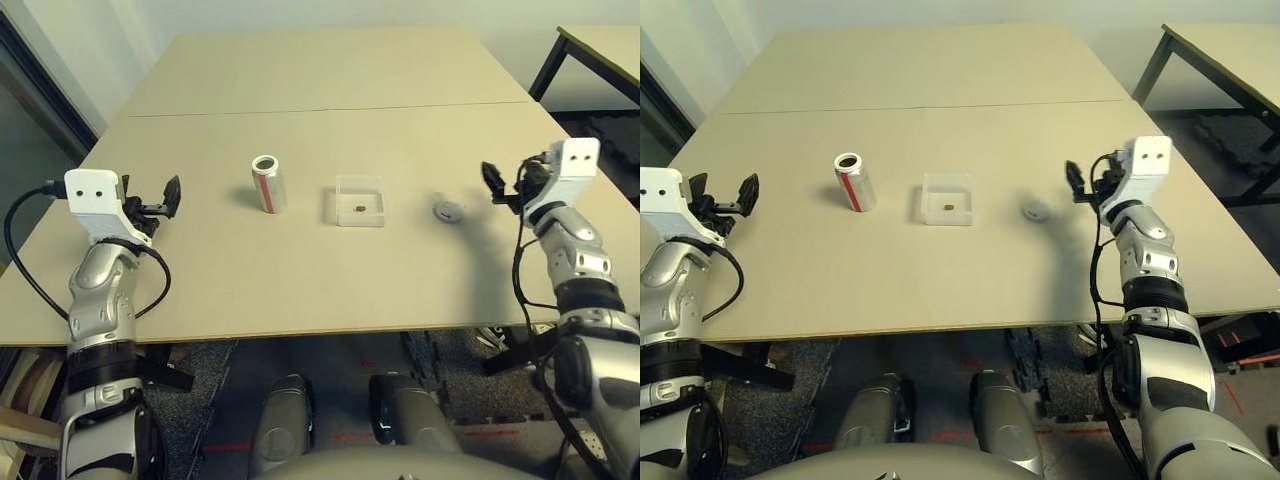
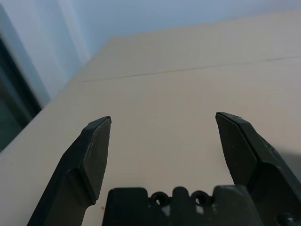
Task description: Pour the medicine from the bottle into the box.
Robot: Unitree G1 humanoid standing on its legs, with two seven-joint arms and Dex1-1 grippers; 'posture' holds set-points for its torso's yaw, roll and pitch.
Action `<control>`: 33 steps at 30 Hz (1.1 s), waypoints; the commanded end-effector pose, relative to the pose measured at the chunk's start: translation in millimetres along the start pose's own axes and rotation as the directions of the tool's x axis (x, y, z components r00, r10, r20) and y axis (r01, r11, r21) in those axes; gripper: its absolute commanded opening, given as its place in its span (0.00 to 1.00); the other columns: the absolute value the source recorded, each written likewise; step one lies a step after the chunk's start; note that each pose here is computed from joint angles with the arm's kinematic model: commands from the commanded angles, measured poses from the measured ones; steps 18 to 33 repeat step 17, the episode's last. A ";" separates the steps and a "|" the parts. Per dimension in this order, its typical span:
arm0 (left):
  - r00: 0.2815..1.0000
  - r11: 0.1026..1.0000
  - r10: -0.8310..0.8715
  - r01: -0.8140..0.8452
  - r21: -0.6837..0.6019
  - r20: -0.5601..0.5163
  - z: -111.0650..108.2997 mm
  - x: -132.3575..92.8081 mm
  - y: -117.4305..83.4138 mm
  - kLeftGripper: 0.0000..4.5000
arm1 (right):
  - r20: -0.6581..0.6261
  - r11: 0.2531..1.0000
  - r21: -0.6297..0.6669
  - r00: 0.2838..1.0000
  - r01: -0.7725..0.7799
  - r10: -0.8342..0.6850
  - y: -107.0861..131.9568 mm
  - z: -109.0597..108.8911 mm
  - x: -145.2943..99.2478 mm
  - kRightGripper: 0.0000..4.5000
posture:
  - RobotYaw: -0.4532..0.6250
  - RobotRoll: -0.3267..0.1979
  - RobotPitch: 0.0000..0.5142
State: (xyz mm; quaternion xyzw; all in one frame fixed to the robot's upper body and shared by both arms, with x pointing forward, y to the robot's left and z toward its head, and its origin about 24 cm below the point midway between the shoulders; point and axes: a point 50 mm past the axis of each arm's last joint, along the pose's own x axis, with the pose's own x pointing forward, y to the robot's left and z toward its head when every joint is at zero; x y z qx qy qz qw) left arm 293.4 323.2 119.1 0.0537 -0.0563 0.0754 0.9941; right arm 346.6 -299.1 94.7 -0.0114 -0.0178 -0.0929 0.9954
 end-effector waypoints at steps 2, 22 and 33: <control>0.999 0.999 0.040 -0.039 0.026 -0.010 -5.6 1.7 9.3 0.99 | -0.007 0.998 0.002 0.998 0.058 -0.058 -5.0 -10.5 -3.3 1.00 | 0.40 0.62 0.11; 0.979 0.980 0.198 -0.197 0.024 -0.054 -19.0 0.6 34.0 0.99 | 0.047 0.999 0.032 0.999 -0.002 0.000 9.6 -6.3 1.8 1.00 | 0.41 0.62 0.15; 0.979 0.980 0.198 -0.197 0.024 -0.054 -19.0 0.6 34.0 0.99 | 0.047 0.999 0.032 0.999 -0.002 0.000 9.6 -6.3 1.8 1.00 | 0.41 0.62 0.15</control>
